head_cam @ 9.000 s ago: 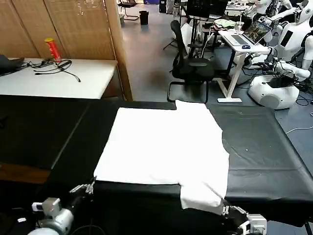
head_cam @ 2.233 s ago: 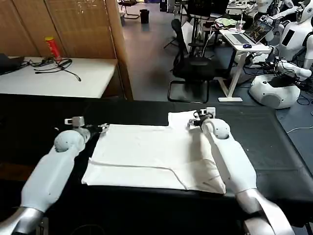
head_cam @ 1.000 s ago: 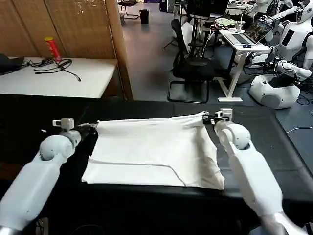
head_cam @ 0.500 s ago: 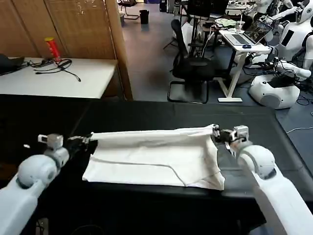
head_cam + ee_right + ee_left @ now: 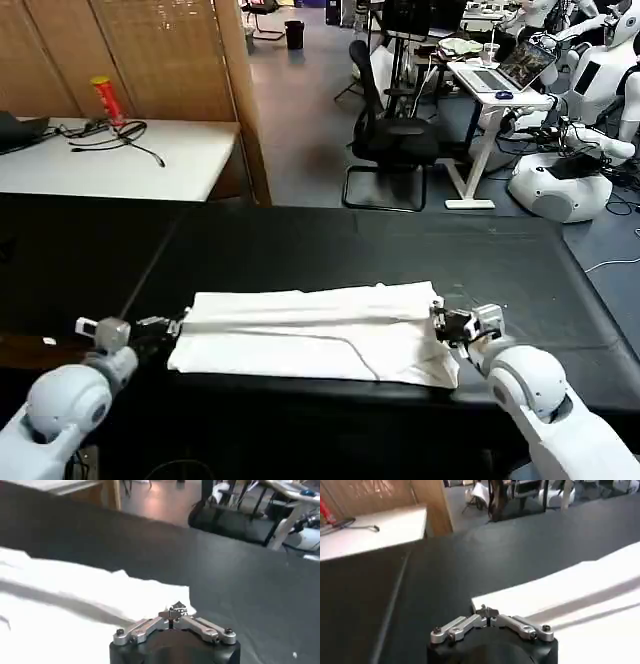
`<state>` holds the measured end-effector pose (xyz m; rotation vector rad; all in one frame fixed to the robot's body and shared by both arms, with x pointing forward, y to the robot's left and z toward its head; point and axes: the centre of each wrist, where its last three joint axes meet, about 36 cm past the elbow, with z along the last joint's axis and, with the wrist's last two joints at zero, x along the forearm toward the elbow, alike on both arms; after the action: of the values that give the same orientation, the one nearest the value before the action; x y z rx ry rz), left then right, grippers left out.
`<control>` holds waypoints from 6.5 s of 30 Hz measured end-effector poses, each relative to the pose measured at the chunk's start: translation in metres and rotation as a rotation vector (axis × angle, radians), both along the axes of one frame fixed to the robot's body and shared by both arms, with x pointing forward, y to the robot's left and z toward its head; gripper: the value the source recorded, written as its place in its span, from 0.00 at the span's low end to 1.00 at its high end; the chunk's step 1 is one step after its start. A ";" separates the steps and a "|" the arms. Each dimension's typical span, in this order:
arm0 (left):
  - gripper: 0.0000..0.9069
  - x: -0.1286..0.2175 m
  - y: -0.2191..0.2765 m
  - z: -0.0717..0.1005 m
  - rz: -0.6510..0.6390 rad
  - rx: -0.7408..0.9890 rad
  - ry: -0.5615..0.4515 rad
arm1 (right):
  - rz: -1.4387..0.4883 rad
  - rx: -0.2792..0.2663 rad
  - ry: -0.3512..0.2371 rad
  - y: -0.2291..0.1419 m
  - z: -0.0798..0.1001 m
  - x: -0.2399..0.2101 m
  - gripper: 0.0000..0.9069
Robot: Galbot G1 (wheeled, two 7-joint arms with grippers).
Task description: Fold and organize the clothes.
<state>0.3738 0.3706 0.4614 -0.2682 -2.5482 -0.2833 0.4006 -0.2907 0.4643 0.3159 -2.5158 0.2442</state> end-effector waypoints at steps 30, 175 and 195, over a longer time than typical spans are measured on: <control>0.97 -0.012 -0.008 0.006 0.037 0.025 -0.039 | -0.023 0.059 -0.032 0.001 0.020 -0.038 0.97; 0.00 -0.003 -0.033 -0.106 0.217 -0.300 -0.145 | -0.276 0.219 -0.290 0.012 0.003 -0.041 0.97; 0.00 0.006 0.097 -0.045 0.130 0.412 -0.360 | -0.272 0.227 -0.316 0.013 0.014 -0.050 0.97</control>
<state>0.3798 0.4675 0.4162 0.1171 -2.7571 -0.8581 0.3506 -0.2772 0.4784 0.0185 -2.8668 -0.1102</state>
